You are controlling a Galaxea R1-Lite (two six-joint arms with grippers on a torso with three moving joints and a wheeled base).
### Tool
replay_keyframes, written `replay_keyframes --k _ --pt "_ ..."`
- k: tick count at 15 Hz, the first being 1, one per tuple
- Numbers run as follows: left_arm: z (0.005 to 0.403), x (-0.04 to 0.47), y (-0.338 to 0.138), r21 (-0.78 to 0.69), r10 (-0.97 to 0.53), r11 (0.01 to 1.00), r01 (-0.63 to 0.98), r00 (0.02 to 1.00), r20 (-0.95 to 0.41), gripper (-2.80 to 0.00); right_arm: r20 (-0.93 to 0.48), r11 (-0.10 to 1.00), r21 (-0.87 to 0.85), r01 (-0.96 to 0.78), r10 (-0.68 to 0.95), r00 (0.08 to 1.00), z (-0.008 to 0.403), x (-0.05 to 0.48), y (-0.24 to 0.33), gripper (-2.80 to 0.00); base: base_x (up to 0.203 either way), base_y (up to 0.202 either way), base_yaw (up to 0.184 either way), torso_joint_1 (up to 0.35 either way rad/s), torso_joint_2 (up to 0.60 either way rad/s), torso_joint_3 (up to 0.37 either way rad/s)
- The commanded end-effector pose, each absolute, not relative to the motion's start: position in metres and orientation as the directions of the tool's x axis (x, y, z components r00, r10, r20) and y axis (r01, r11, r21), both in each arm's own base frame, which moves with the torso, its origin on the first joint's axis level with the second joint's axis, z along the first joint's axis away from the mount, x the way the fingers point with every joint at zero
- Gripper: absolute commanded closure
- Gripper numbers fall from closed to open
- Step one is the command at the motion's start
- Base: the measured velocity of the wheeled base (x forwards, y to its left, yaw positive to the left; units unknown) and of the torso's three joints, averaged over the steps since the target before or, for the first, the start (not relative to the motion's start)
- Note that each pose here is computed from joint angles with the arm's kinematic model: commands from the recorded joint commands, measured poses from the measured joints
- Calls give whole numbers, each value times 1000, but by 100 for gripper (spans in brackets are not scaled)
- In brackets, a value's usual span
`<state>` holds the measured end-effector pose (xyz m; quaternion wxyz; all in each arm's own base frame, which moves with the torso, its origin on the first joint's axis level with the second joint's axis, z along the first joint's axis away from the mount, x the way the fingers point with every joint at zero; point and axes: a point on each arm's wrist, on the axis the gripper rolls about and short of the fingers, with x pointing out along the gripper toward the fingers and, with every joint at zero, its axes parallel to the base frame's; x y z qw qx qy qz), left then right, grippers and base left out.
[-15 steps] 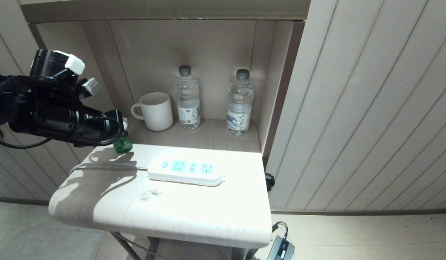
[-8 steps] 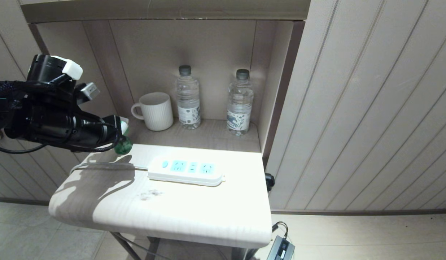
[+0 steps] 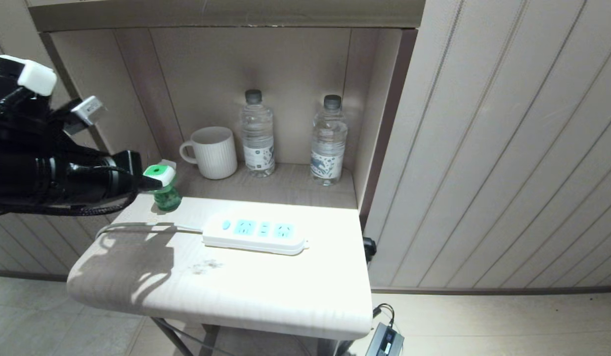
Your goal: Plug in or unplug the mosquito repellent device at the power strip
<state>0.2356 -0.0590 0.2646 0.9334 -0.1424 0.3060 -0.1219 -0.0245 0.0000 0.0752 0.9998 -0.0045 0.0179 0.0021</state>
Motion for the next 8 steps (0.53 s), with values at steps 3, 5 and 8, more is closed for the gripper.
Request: replay_keyframes --k 3,5,8 --pt "255 196 -49 -311 -326 927 211 861 -389 0 -37 1000 -9 -5 5 999 75 -24 0 0 0 0 0 0 0 0" --pt "242 195 -48 -274 -266 942 191 925 -272 0 -37 1000 -9 -5 5 999 75 -24 0 0 0 0 0 0 0 0" --pt "235 201 -47 -234 -132 969 85 972 -194 -280 -37 1000 -9 -5 5 999 75 -24 0 0 0 0 0 0 0 0"
